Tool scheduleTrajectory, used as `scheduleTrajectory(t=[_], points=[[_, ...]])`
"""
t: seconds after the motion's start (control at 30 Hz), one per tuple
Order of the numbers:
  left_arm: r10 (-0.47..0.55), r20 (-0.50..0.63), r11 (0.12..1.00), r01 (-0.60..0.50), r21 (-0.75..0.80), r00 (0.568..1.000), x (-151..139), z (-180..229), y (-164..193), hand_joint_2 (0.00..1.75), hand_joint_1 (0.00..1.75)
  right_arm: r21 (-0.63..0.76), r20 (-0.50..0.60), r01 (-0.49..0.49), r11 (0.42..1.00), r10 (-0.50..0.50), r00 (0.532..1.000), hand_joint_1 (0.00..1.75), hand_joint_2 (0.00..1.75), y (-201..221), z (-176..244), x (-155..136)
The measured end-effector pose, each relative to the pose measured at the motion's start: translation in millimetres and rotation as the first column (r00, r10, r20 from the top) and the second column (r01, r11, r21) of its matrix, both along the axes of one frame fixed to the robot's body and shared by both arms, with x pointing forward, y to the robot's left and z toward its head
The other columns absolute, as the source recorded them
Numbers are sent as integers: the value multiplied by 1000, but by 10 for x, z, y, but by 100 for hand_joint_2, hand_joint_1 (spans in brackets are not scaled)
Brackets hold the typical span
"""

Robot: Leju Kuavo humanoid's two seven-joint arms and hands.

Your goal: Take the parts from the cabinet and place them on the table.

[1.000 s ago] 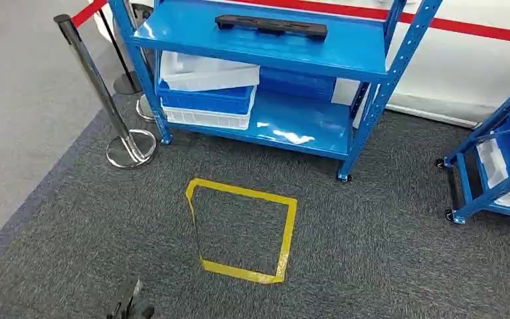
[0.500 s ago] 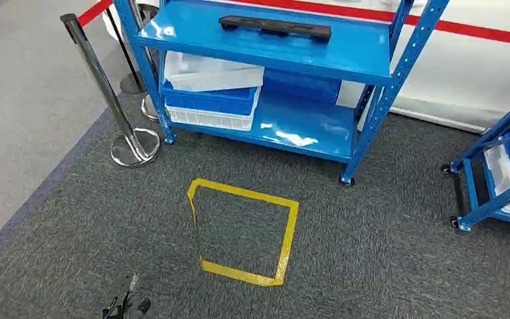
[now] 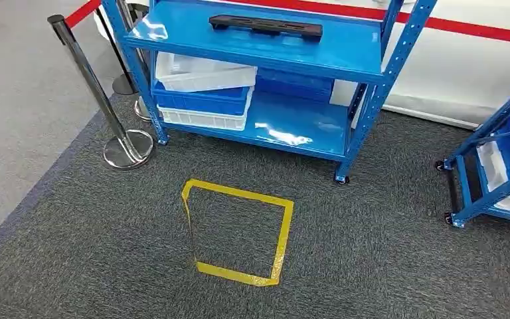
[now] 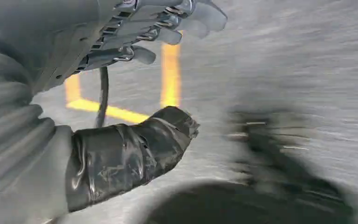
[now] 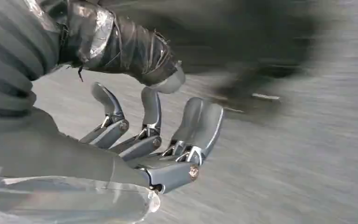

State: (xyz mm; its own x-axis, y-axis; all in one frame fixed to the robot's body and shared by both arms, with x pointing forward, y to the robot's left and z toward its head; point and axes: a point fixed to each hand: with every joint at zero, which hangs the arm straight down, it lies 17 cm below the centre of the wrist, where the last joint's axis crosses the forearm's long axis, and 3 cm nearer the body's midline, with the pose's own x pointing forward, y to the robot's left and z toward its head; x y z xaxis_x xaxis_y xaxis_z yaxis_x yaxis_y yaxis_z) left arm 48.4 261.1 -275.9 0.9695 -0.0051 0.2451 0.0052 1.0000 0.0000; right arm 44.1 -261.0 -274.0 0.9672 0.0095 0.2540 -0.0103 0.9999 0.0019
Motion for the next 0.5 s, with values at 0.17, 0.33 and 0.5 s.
scheduleTrajectory(t=[0.17,0.33,0.5], points=[[1,221,1000,-1,-1,975,1208,285,-2,175,0,-2,-220,0,1000,0,976,175,175,-11,-50,-1221],[2,226,1000,-1,-1,974,1174,292,-1,175,0,-7,-239,-2,1000,0,971,175,175,-47,-57,-1272],[1,18,1000,-1,0,1000,-9,28,0,175,0,-4,-17,-1,1000,1,1000,175,175,-26,-27,18]])
